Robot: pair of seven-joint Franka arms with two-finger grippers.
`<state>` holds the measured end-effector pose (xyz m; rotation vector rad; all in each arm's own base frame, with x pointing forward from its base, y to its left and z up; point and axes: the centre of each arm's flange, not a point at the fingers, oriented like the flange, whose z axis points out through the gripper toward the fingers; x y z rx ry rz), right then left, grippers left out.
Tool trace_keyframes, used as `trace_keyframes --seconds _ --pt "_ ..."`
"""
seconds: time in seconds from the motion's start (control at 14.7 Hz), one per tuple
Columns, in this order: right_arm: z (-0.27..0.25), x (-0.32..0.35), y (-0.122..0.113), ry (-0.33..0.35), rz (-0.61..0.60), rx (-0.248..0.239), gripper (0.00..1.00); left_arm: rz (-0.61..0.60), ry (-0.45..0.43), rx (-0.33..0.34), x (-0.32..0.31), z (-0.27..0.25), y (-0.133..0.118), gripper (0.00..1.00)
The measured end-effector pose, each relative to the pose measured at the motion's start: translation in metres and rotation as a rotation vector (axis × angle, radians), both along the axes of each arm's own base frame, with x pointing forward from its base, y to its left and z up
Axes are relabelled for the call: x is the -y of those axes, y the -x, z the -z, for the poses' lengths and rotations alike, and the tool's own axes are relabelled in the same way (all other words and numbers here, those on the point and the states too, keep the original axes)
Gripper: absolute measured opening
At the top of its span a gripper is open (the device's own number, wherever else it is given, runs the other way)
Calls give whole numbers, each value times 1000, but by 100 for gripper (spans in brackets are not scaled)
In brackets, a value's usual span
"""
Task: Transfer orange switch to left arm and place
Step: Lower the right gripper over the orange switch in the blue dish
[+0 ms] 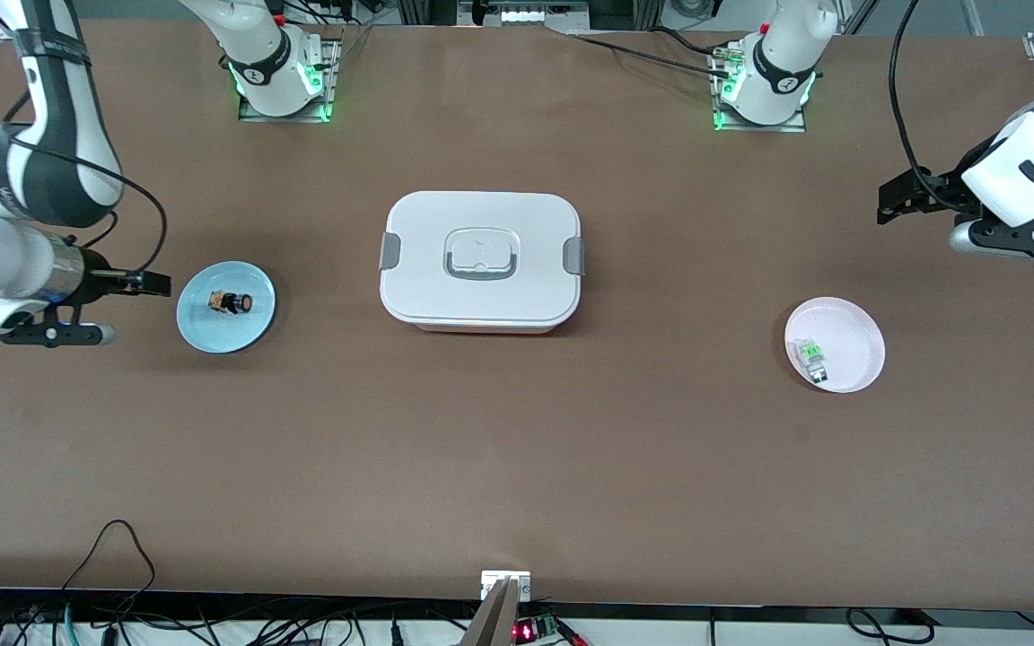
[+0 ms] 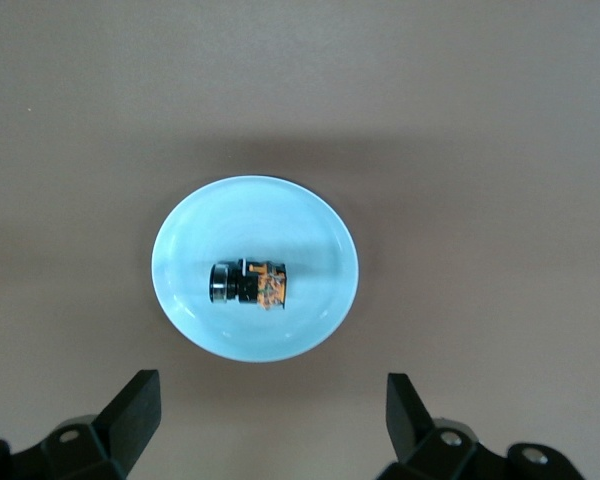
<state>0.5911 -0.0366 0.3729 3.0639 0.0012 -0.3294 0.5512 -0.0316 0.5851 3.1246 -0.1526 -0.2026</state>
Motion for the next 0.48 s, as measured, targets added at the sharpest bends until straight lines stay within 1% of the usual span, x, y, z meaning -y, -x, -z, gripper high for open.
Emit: trace_keyframes --seconds 0.2,0.48 --pt "31 -4 11 -21 6 18 100 0 0 0 0 0 0 100" --pt "70 -6 29 -25 1 32 100 0 1 13 0 -6 -1 100"
